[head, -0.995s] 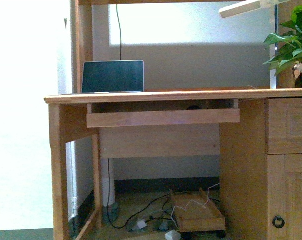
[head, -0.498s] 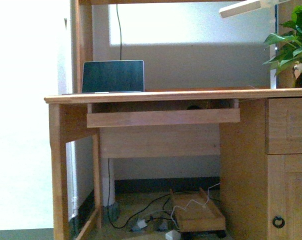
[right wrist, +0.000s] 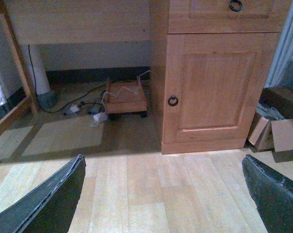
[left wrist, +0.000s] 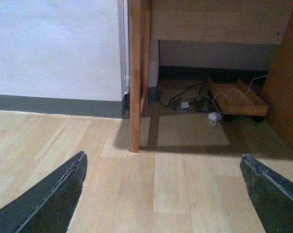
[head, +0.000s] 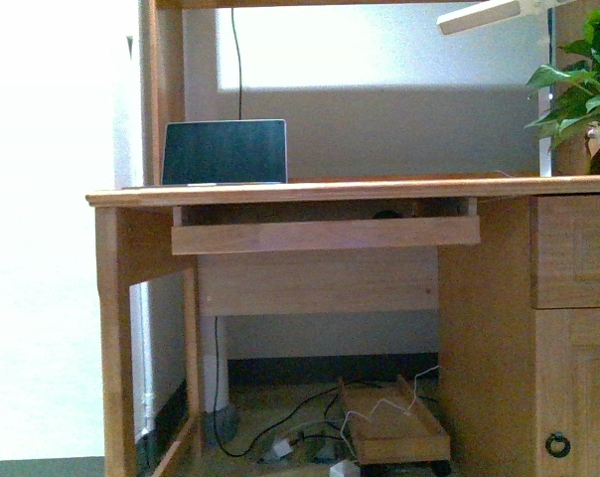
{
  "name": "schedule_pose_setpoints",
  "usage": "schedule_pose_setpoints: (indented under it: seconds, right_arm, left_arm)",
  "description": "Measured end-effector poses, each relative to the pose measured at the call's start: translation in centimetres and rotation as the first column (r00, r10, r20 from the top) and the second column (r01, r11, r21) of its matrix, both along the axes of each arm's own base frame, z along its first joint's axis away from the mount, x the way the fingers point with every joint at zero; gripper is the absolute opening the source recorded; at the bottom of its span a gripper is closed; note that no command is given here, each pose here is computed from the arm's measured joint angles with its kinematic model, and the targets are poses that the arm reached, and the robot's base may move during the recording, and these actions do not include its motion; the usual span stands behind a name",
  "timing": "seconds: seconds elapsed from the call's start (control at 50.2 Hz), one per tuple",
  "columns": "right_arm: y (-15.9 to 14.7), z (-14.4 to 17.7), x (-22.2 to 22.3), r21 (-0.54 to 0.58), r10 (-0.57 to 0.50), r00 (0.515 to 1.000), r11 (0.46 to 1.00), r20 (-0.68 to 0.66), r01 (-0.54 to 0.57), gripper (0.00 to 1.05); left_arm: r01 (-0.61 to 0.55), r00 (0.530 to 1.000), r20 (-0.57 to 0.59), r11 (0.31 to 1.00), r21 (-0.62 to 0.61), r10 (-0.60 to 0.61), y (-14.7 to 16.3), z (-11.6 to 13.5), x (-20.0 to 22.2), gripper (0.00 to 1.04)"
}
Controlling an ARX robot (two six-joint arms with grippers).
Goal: Place mouse
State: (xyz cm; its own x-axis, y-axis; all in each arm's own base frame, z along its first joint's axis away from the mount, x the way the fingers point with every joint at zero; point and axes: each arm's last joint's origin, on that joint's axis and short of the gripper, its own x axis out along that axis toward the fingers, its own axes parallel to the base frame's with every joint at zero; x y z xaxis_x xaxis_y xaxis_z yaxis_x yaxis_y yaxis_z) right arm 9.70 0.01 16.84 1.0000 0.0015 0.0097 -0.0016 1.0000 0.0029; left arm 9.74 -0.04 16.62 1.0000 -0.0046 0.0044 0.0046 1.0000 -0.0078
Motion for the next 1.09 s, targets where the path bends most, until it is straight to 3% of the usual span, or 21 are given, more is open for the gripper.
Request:
schedule_pose_setpoints:
  seconds: [1.095]
  right_arm:
    - [0.00, 0.00, 0.00, 0.000, 0.000, 1.000, 1.000, 0.000, 0.000, 0.97]
  left_arm:
    - [0.000, 1.000, 0.000, 1.000, 0.000, 0.000, 0.00, 0.00, 0.00, 0.97]
